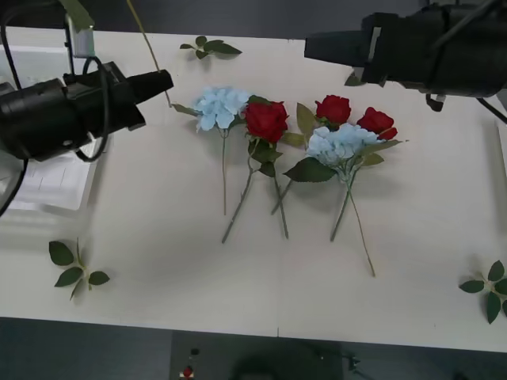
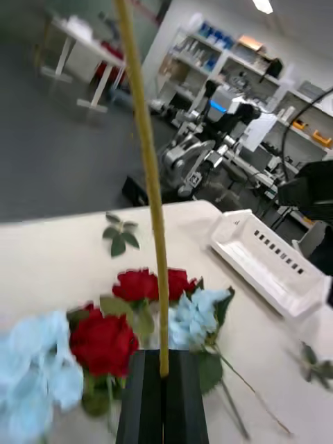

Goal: Put the red flowers into the right box and the blue flowers into the left box

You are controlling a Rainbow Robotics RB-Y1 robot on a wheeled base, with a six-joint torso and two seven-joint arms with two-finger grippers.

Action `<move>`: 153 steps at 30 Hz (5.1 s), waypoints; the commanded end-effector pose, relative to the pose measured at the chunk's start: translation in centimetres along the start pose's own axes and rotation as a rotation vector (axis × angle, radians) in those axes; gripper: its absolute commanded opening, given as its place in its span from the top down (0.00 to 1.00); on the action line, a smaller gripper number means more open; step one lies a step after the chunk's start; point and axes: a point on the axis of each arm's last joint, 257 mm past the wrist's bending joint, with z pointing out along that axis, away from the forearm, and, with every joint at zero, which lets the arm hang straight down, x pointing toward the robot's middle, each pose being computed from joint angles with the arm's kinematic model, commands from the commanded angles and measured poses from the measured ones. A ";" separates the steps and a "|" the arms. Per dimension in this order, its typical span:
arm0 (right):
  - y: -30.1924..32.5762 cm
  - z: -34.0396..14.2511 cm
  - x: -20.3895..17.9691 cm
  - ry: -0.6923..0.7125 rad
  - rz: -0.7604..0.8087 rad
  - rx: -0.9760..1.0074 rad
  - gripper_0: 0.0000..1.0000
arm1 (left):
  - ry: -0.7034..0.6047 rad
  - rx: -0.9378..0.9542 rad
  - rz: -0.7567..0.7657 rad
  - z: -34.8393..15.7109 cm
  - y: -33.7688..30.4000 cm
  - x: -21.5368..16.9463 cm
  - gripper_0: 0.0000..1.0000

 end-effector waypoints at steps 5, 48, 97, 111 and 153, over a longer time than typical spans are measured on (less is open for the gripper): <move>-6.1 -6.9 2.2 0.219 -0.021 0.262 0.00 | 0.181 -0.159 -0.204 -6.0 4.2 -1.2 1.00; -14.8 -7.4 22.4 0.425 0.178 0.752 0.00 | 0.650 -0.875 0.021 -28.0 14.2 -4.1 0.00; -19.7 -6.2 26.2 0.391 0.198 0.859 1.00 | 0.555 -0.707 0.215 10.1 8.3 19.6 0.00; -16.2 -7.9 20.4 0.276 0.285 0.777 1.00 | 0.593 -0.735 0.187 11.3 8.3 22.9 0.00; 6.4 -1.2 2.5 -0.120 -0.350 -0.055 1.00 | 0.181 -0.232 -0.253 -4.7 -6.9 8.0 0.00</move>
